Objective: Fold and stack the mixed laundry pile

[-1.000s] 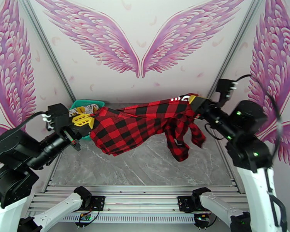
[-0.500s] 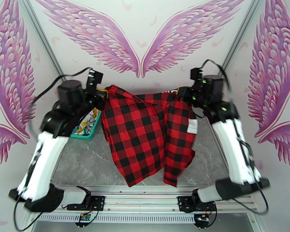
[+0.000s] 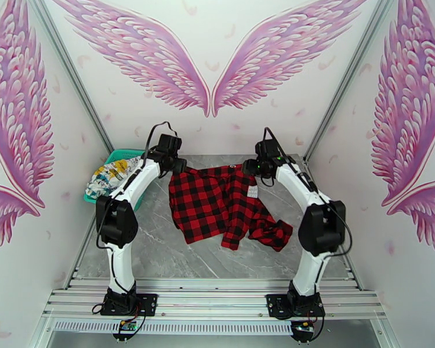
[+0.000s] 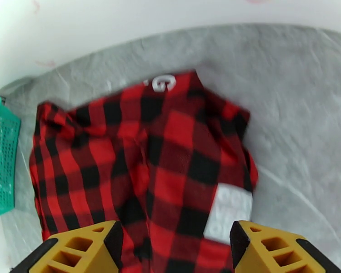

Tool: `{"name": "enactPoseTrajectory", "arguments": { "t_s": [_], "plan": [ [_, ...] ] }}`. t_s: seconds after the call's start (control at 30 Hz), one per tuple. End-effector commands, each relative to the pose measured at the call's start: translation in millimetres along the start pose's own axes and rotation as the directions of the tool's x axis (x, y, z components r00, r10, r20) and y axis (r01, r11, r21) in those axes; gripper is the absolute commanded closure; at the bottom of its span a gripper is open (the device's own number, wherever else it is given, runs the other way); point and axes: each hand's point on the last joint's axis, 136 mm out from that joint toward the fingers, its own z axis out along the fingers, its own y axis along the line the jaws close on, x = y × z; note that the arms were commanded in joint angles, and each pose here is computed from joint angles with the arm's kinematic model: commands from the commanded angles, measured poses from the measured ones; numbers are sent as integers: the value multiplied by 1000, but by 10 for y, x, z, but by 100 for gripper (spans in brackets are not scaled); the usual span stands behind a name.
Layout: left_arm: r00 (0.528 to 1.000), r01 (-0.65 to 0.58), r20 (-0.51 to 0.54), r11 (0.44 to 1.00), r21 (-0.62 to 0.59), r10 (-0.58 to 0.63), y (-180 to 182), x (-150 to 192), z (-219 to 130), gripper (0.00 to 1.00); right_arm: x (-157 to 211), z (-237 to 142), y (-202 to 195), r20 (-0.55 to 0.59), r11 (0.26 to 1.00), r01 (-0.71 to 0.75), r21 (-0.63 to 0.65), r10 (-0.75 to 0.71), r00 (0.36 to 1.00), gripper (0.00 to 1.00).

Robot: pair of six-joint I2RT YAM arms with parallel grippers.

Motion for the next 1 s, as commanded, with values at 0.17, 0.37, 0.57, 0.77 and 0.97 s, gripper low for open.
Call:
{"name": "enactPoseTrajectory", "arguments": {
  "t_s": [0.17,0.37,0.57,0.77,0.97],
  "plan": [
    [989,149,-2,981,121,-150,-299,933,-409,38,1767,-138,430,-226,995,90,-49,-99,969,36],
    [982,186,-47,972,141,-181,-410,1466,-427,37,2546,102,424,-378,991,134,-14,-129,917,36],
    [979,204,-54,965,165,-198,-483,1614,-450,38,2624,214,431,-403,984,175,25,-150,903,71],
    [983,184,-35,974,134,-181,-402,1643,-541,38,1915,-317,622,-240,969,247,24,-234,942,100],
    [982,186,-28,974,126,-184,-374,1661,-558,38,866,-817,805,-23,955,293,40,-292,956,100]
  ]
}}
